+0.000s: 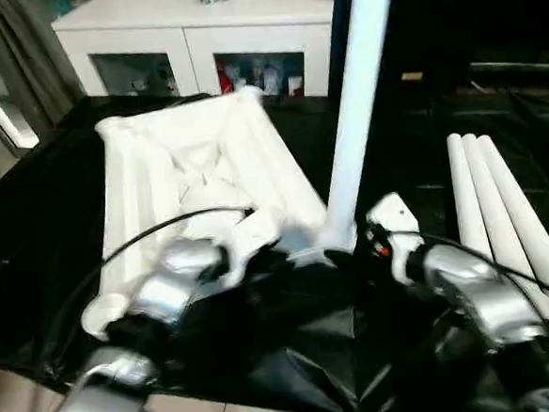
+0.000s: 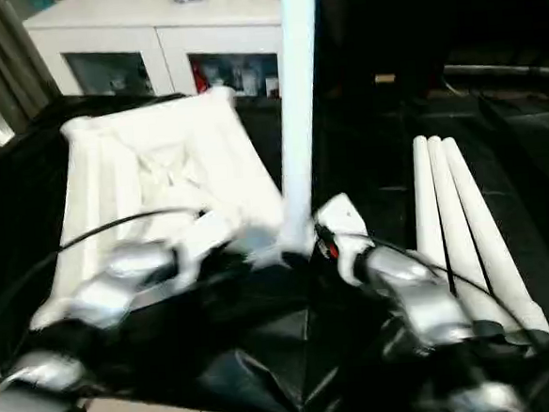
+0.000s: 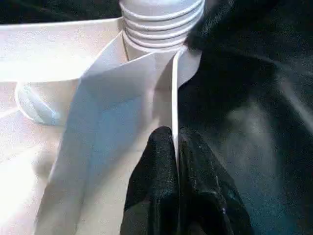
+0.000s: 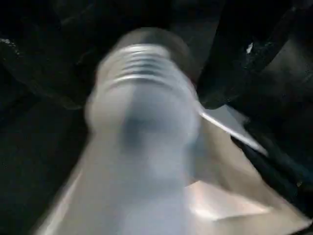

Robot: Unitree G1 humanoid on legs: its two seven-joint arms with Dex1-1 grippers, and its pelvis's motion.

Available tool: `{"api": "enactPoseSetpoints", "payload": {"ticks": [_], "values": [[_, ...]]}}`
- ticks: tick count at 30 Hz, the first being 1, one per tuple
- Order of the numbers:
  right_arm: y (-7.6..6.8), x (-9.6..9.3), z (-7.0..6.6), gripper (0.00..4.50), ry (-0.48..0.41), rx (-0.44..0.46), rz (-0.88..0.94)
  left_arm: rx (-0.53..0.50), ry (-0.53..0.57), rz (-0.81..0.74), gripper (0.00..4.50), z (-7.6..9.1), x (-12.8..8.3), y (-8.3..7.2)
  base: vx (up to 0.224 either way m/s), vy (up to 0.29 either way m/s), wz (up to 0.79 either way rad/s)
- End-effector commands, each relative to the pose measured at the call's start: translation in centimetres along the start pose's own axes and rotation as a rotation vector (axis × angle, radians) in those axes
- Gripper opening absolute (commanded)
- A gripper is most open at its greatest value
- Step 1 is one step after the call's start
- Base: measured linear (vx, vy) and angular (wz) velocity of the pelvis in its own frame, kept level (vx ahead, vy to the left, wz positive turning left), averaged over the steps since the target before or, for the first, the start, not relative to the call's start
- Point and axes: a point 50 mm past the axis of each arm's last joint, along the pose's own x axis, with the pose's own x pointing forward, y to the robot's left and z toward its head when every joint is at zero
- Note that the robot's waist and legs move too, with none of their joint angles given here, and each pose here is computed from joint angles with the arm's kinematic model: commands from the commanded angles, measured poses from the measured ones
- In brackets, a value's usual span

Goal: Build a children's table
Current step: Rotate leg to tighten

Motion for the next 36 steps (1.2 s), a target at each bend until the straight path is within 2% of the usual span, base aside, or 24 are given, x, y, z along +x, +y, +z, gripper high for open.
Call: {"api": "enactPoseSetpoints", "payload": {"ticks": [1,7,9,16,17,20,28,29,31,32,33,34,36], "values": [[0.5,0.1,0.9,4.04,-0.033,-0.028,0.053,-0.017,-0.066,-0.098,0.0,0.0,0.3,-1.1,0.0,0.0,0.0],[1.1,0.1,1.3,4.04,-0.046,-0.011,0.121,-0.02,-0.077,-0.124,0.0,0.0,-0.2,-1.2,0.0,0.0,0.0],[1.4,0.1,1.2,3.76,-0.043,-0.005,0.153,-0.021,-0.077,-0.127,0.0,0.0,-0.3,-1.2,0.0,0.0,0.0],[2.0,-0.1,0.5,3.31,-0.011,0.002,0.193,-0.028,-0.069,-0.128,0.0,-0.3,-0.5,-1.2,0.0,0.0,0.0],[2.0,-0.1,0.4,3.1,-0.01,0.002,0.195,-0.029,-0.069,-0.128,0.0,-0.3,-0.5,-1.2,0.0,0.0,0.0],[2.0,-0.1,0.4,2.89,-0.012,0.01,0.192,-0.031,-0.068,-0.124,0.0,-0.3,-0.6,-1.2,0.0,0.0,0.0],[2.0,0.0,0.4,2.74,-0.024,0.04,0.19,-0.046,-0.073,-0.124,0.0,-0.4,-0.6,-1.3,0.0,0.0,0.0],[1.7,0.3,-0.1,2.72,-0.025,0.083,0.131,-0.055,-0.051,-0.072,0.0,-0.6,-0.2,-1.1,0.0,0.0,0.0],[1.6,0.4,-0.4,2.72,-0.024,0.103,0.101,-0.054,-0.035,-0.044,0.0,-0.7,0.0,-0.9,0.0,0.0,0.0],[1.4,0.9,-1.0,2.72,-0.007,0.137,0.026,-0.075,-0.004,0.075,0.0,-0.8,0.6,-0.1,0.0,0.0,0.0],[1.3,1.1,-1.2,2.72,-0.004,0.149,-0.009,-0.086,0.001,0.107,0.0,-0.7,0.8,0.1,0.0,0.0,0.0],[0.7,2.1,-1.6,2.72,0.003,0.202,-0.149,-0.124,0.017,0.215,0.0,-0.4,1.6,0.9,0.0,0.0,0.0],[0.2,3.0,-1.8,2.72,0.005,0.267,-0.297,-0.162,0.023,0.297,0.0,0.1,2.5,1.4,0.0,0.0,0.0]]}}
